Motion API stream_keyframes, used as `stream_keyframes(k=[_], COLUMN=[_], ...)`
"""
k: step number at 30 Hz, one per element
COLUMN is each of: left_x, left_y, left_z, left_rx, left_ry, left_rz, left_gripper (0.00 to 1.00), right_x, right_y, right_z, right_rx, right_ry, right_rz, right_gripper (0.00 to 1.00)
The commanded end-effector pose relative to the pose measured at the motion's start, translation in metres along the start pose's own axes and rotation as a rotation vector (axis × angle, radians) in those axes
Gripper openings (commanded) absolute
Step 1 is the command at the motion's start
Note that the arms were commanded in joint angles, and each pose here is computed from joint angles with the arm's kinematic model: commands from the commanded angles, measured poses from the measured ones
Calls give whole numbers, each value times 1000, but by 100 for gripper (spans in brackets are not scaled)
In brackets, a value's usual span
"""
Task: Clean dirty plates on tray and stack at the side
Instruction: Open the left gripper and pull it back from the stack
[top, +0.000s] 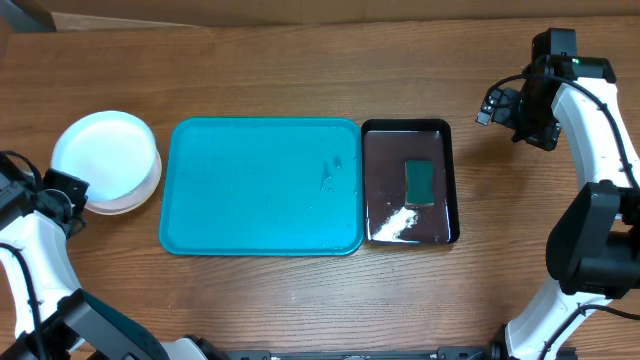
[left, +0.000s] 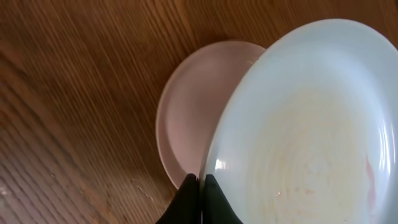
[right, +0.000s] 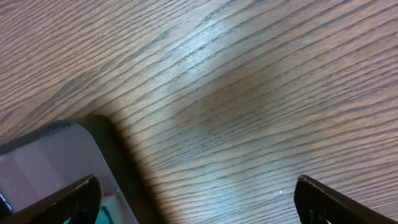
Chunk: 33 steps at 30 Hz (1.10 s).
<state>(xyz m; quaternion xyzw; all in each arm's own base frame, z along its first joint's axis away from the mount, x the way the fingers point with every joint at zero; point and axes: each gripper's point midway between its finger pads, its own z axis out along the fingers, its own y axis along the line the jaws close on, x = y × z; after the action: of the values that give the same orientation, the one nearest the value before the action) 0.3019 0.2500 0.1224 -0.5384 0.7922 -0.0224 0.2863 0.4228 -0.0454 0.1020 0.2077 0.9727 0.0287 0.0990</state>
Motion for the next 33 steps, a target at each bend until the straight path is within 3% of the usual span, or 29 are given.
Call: stream_keyframes(k=[1, 11, 12, 13, 15, 16, 20, 25, 33], left_x=[0, 12, 10, 9, 9, 12, 21, 37, 99], left_y=[16, 26, 23, 18, -1, -12, -59, -101, -148], left_z=[15, 60, 61, 62, 61, 60, 42, 13, 0], left_rx=[-90, -110, -93, -67, 36, 101, 356, 538, 603], left_ry=[-13, 57, 52, 51, 66, 83, 163, 201, 328], left_rz=[-22, -8, 9, 24, 56, 69, 105, 208, 350], left_gripper=[4, 7, 16, 32, 81, 98, 100, 100, 100], right_x=[-5, -5, -5, -5, -5, -5, -5, -5, -5], right_y=[1, 1, 1, 1, 1, 1, 1, 1, 1], right_z=[-5, -5, -5, -5, -5, -5, -5, -5, -5], right_rx=[-6, -6, -6, -6, -6, -6, -6, -6, -6], right_ry=[-19, -19, -19, -19, -19, -19, -19, -19, -19], right_rz=[0, 0, 0, 0, 0, 0, 0, 0, 0], right_gripper=[100, 100, 100, 100, 100, 100, 100, 100, 100])
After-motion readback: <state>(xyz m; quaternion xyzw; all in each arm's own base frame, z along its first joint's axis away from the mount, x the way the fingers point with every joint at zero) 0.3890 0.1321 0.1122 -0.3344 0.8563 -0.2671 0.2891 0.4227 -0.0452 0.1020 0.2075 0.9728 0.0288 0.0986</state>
